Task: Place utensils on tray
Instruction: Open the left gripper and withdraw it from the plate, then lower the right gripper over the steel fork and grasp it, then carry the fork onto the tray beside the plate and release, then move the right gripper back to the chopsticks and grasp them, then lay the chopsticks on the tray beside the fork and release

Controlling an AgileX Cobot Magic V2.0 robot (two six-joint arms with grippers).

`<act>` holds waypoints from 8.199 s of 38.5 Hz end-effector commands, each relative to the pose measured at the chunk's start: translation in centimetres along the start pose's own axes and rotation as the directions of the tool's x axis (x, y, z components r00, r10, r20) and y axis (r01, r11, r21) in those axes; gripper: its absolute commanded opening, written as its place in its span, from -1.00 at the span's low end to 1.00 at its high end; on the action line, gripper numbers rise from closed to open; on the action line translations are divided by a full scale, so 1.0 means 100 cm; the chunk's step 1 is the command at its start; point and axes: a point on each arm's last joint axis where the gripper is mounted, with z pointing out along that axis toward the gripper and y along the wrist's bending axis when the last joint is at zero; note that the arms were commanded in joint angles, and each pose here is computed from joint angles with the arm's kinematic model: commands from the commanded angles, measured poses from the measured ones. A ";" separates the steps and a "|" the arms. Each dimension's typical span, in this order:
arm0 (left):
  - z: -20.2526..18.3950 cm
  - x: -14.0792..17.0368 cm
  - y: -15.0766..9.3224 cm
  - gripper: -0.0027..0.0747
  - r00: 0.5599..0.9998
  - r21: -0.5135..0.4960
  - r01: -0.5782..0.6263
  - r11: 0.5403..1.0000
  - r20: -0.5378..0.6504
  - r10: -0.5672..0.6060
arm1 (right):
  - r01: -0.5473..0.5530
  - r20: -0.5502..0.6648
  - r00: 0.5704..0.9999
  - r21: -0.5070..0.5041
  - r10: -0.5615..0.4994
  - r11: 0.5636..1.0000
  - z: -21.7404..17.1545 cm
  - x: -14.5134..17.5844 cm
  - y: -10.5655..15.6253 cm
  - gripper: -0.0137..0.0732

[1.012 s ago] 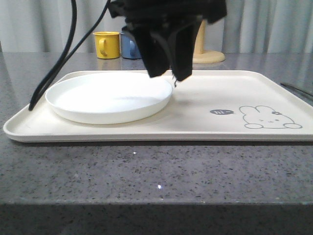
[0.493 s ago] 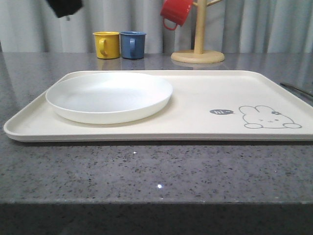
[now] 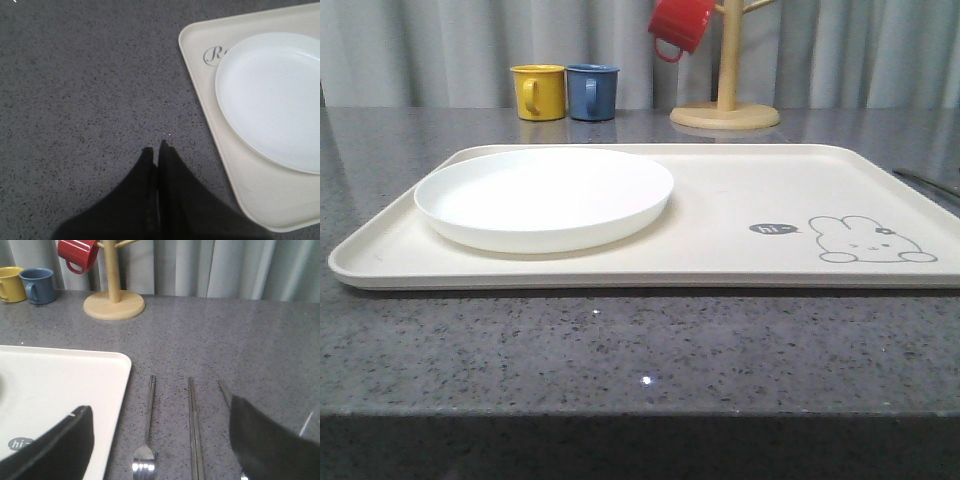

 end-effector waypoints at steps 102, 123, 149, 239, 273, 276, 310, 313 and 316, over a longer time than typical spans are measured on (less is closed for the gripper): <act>-0.080 0.075 -0.001 -0.98 0.816 -0.020 0.005 1.000 0.578 0.007 | -0.017 -0.811 0.586 -0.020 -0.006 1.000 0.233 0.001 0.010 -0.07; -0.080 0.075 -0.001 -0.98 0.816 -0.020 0.005 1.000 0.578 0.007 | -0.034 -0.784 0.621 -0.019 0.006 0.999 0.212 -0.020 0.012 -0.84; -0.080 0.075 -0.001 -0.98 0.816 -0.020 0.005 1.000 0.578 0.007 | -0.202 -0.802 0.597 -0.157 -0.006 0.967 0.210 -0.054 0.168 -0.84; -0.080 0.075 -0.001 -0.98 0.815 -0.020 0.005 1.000 0.579 0.007 | -0.033 -0.912 0.392 0.117 0.120 0.993 0.237 -0.017 -0.049 0.05; -0.080 0.075 -0.001 -0.98 0.815 -0.020 0.005 1.000 0.579 0.007 | -0.060 -0.907 0.390 0.147 0.159 0.987 0.220 -0.031 -0.043 -0.74; -0.080 0.075 -0.001 -0.98 0.815 -0.020 0.005 1.000 0.579 0.007 | -0.067 -0.894 0.416 0.150 0.164 0.986 0.206 -0.044 -0.035 -0.74; -0.080 0.075 -0.001 -0.98 0.815 -0.020 0.005 1.000 0.579 0.007 | -0.136 -0.933 0.358 -0.012 0.038 0.991 0.240 -0.028 0.129 -0.74; -0.080 0.075 -0.001 -0.98 0.815 -0.020 0.005 1.000 0.579 0.007 | -0.134 -0.937 0.346 -0.003 0.044 0.991 0.245 -0.023 0.130 -0.74; -0.080 0.075 -0.001 -0.98 0.815 -0.020 0.005 1.000 0.579 0.007 | -0.137 -0.937 0.344 0.012 0.059 0.991 0.248 -0.020 0.131 -0.74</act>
